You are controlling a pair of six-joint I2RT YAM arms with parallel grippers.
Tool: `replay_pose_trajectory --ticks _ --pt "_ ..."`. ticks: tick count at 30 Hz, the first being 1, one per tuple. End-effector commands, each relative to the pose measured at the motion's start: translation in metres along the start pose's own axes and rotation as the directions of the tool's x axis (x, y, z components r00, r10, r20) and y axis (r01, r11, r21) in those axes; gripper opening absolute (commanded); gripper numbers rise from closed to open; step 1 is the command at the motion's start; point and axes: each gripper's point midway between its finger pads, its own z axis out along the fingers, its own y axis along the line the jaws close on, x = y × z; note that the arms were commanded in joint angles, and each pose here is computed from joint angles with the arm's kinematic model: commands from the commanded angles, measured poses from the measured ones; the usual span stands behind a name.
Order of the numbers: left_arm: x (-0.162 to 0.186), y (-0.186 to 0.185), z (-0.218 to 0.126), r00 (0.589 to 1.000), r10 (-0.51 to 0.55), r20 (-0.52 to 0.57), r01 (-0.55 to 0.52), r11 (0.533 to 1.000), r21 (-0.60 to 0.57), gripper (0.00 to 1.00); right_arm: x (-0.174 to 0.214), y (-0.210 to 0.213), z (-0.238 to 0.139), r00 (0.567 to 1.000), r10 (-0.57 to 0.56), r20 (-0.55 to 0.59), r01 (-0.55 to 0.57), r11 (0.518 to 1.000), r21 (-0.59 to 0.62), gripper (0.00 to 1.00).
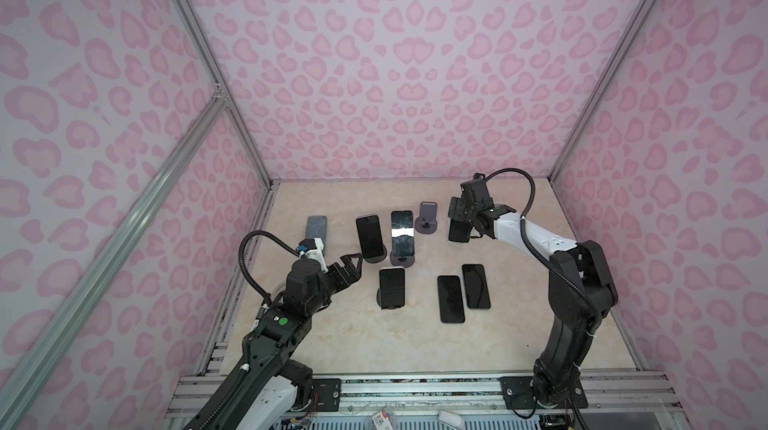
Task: Remove the phone from the phone stand
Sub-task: 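Lower the right gripper and close it on the teal-edged phone's top edge, then lift the teal-edged phone off the white stand and pull it nearer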
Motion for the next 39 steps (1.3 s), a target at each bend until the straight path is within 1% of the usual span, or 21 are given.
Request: replay_pose_trajectory --ticks 1,4,7,15,19,24,26,30,33,36,39 --pt "-0.003 -0.008 0.001 1.0 0.0 0.007 -0.001 0.999 0.035 0.96 0.008 0.001 0.007 1.0 -0.007 -0.015 0.007 1.0 -0.007 0.89" --pt "-0.004 -0.008 0.002 1.0 0.001 0.012 -0.001 0.999 0.037 0.96 0.011 0.001 0.008 1.0 -0.013 -0.021 0.013 1.0 -0.008 0.89" --pt "-0.005 -0.009 0.001 1.0 0.0 0.02 -0.001 0.999 0.041 0.96 0.013 0.004 0.008 0.999 -0.021 -0.025 0.02 0.999 -0.034 0.89" --pt "-0.003 -0.005 0.003 1.0 0.001 0.016 -0.002 0.999 0.034 0.96 0.023 0.007 0.001 0.999 -0.011 -0.036 0.009 0.997 -0.071 0.9" --pt "-0.004 -0.007 0.002 1.0 0.001 0.02 -0.002 0.999 0.04 0.96 0.027 0.006 0.003 1.0 -0.005 -0.03 0.004 0.999 -0.05 0.94" --pt "-0.004 -0.006 0.002 1.0 -0.001 0.023 0.0 0.999 0.039 0.96 0.029 0.011 0.017 0.999 0.017 -0.036 -0.017 1.0 -0.026 0.94" --pt "-0.003 -0.006 0.002 1.0 0.0 0.021 -0.001 0.999 0.039 0.96 0.029 0.011 0.02 0.999 0.022 -0.026 -0.023 1.0 -0.012 0.92" --pt "-0.003 -0.006 0.003 1.0 0.0 0.016 -0.001 0.999 0.038 0.96 0.027 0.0 0.019 0.999 0.039 0.005 -0.039 0.998 0.058 0.85" --pt "-0.003 -0.006 0.004 1.0 0.002 0.019 -0.003 0.999 0.037 0.96 0.026 -0.007 0.021 0.999 0.042 0.024 -0.044 0.994 0.098 0.83" --pt "-0.004 -0.007 0.007 1.0 0.007 0.016 -0.008 0.999 0.036 0.96 0.028 -0.006 0.024 0.999 0.027 0.02 -0.029 0.995 0.096 0.79" --pt "-0.003 -0.007 0.008 1.0 0.016 0.007 -0.016 0.999 0.032 0.96 0.029 -0.002 0.024 1.0 0.018 0.015 -0.019 0.997 0.07 0.75"
